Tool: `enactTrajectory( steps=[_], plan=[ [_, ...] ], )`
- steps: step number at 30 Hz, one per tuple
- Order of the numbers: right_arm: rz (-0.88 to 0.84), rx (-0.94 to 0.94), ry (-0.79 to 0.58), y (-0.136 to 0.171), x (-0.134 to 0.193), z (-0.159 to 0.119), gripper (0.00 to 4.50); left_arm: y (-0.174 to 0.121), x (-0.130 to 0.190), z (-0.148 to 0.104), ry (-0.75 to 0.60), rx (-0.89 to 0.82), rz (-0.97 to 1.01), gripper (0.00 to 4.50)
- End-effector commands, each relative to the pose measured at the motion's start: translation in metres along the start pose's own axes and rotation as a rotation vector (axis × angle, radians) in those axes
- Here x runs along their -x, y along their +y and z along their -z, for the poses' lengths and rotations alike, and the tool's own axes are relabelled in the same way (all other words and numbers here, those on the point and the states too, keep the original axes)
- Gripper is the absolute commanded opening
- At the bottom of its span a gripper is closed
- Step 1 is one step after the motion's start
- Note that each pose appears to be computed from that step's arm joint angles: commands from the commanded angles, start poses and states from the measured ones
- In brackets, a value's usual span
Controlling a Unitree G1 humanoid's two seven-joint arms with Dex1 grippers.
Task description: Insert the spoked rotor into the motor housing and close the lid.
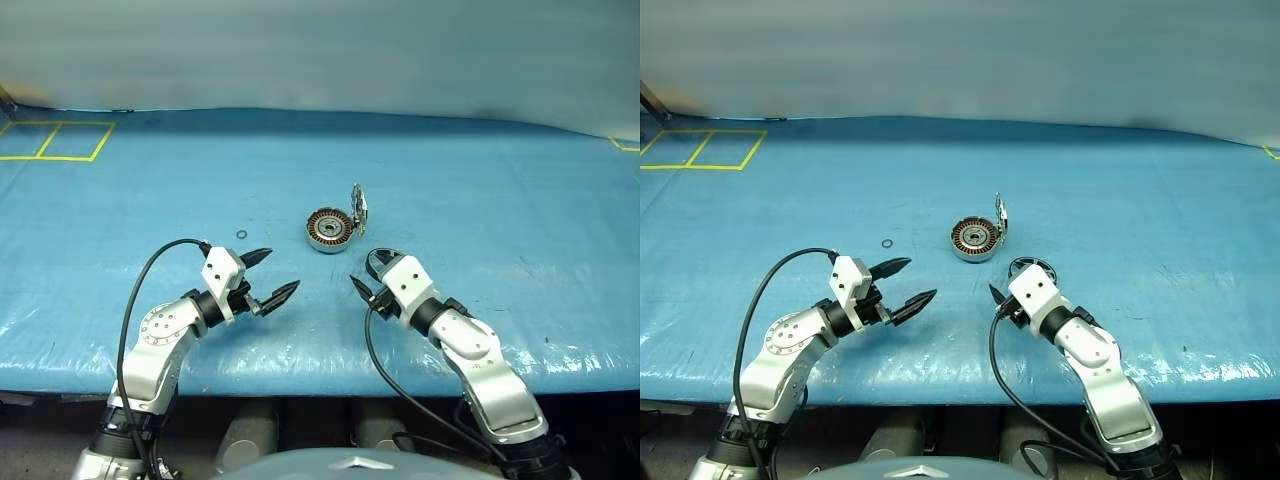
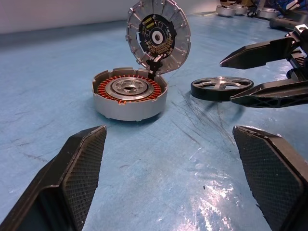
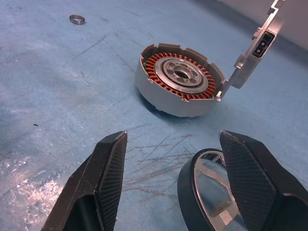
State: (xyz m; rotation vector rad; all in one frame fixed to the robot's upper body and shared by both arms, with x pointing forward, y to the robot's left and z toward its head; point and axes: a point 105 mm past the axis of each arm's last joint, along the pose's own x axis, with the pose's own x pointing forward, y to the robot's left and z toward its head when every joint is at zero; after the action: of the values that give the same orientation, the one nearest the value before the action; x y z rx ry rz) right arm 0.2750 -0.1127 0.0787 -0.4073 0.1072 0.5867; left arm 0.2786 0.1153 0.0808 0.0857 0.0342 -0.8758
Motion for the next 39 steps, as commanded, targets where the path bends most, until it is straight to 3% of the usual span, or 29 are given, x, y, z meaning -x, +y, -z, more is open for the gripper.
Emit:
enactTrajectory(
  steps=[1,39],
  plan=[
    [0.009,0.023,-0.044,-0.0027,0.0013,-0.012,3.21,0.0032,0.0005,-0.0104,-0.031,-0.028,-0.001,4.47],
    [0.013,0.017,-0.052,-0.0018,0.0004,-0.0138,3.21,0.003,-0.0037,-0.0156,-0.037,-0.027,-0.021,4.47]
  ],
)
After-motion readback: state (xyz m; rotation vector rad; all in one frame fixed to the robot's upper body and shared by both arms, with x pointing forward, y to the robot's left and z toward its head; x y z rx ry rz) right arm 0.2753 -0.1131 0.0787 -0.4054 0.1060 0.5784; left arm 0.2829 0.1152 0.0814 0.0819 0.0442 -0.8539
